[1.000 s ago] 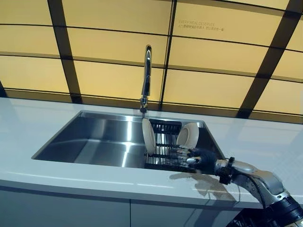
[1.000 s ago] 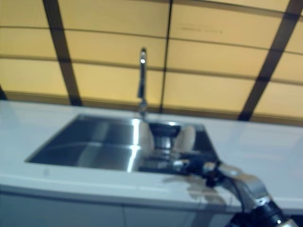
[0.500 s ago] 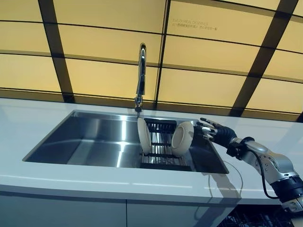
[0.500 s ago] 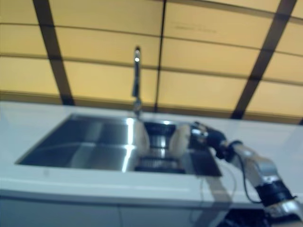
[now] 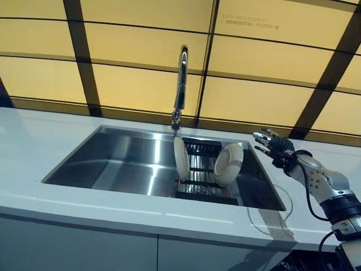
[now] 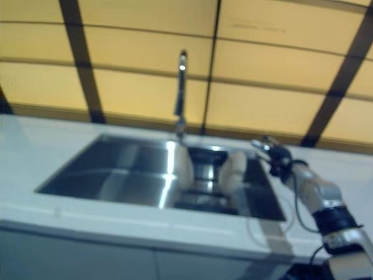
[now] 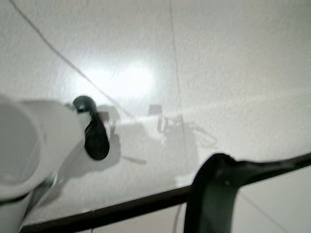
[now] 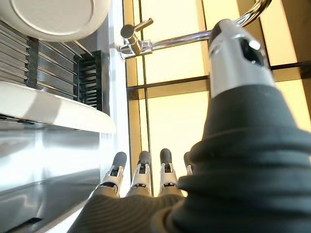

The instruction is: Take plates into dishwasher

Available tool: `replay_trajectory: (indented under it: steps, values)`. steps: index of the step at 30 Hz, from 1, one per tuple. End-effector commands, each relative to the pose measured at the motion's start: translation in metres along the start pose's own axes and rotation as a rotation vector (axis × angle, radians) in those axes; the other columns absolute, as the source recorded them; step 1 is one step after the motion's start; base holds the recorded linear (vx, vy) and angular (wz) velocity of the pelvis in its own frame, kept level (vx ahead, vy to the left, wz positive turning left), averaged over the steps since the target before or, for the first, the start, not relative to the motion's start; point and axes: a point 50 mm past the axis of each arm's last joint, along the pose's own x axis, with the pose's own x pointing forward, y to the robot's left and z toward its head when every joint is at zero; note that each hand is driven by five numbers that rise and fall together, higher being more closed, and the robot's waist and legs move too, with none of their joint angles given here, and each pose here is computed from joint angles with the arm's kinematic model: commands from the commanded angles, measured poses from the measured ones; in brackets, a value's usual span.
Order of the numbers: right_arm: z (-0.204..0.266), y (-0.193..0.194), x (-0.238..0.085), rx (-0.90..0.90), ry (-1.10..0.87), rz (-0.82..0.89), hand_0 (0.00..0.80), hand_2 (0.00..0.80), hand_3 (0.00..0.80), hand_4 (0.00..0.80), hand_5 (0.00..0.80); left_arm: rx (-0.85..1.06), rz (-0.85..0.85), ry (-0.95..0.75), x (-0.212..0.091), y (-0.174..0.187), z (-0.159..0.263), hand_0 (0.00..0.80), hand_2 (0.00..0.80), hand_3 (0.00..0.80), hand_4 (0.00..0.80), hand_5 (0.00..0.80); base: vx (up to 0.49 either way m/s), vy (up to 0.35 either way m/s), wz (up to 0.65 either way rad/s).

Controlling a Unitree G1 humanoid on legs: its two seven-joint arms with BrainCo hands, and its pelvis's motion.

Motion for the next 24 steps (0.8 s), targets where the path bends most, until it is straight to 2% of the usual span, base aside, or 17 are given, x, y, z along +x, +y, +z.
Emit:
replay_trajectory:
  steps: [1, 4, 11, 14, 24]
  values:
    - [0.045, 0.012, 0.005, -0.015, -0.148, -0.028, 0.0, 0.0, 0.0, 0.0, 0.0, 0.105, 0.073, 0.001, -0.001, 0.022, 0.007, 0.0, 0.0, 0.0, 0.0, 0.0, -0.01, -0.039, -0.05]
    - [0.046, 0.013, 0.008, -0.035, -0.154, -0.066, 0.0, 0.0, 0.0, 0.0, 0.0, 0.062, 0.105, -0.045, -0.004, 0.032, 0.022, 0.0, 0.0, 0.0, 0.0, 0.0, -0.099, -0.126, -0.06]
    - [0.051, -0.013, 0.009, -0.111, -0.075, -0.089, 0.0, 0.0, 0.0, 0.0, 0.0, 0.041, 0.104, -0.114, -0.002, 0.019, 0.034, 0.0, 0.0, 0.0, 0.0, 0.0, 0.023, -0.105, 0.0]
    - [0.052, -0.014, 0.008, -0.098, -0.065, -0.115, 0.0, 0.0, 0.0, 0.0, 0.0, 0.111, 0.074, -0.119, -0.003, 0.02, 0.043, 0.0, 0.0, 0.0, 0.0, 0.0, 0.061, 0.063, -0.03]
    - [0.049, -0.021, 0.007, -0.089, -0.042, -0.146, 0.0, 0.0, 0.0, 0.0, 0.0, 0.092, 0.059, -0.127, -0.003, 0.019, 0.047, 0.0, 0.0, 0.0, 0.0, 0.0, 0.019, 0.068, -0.01]
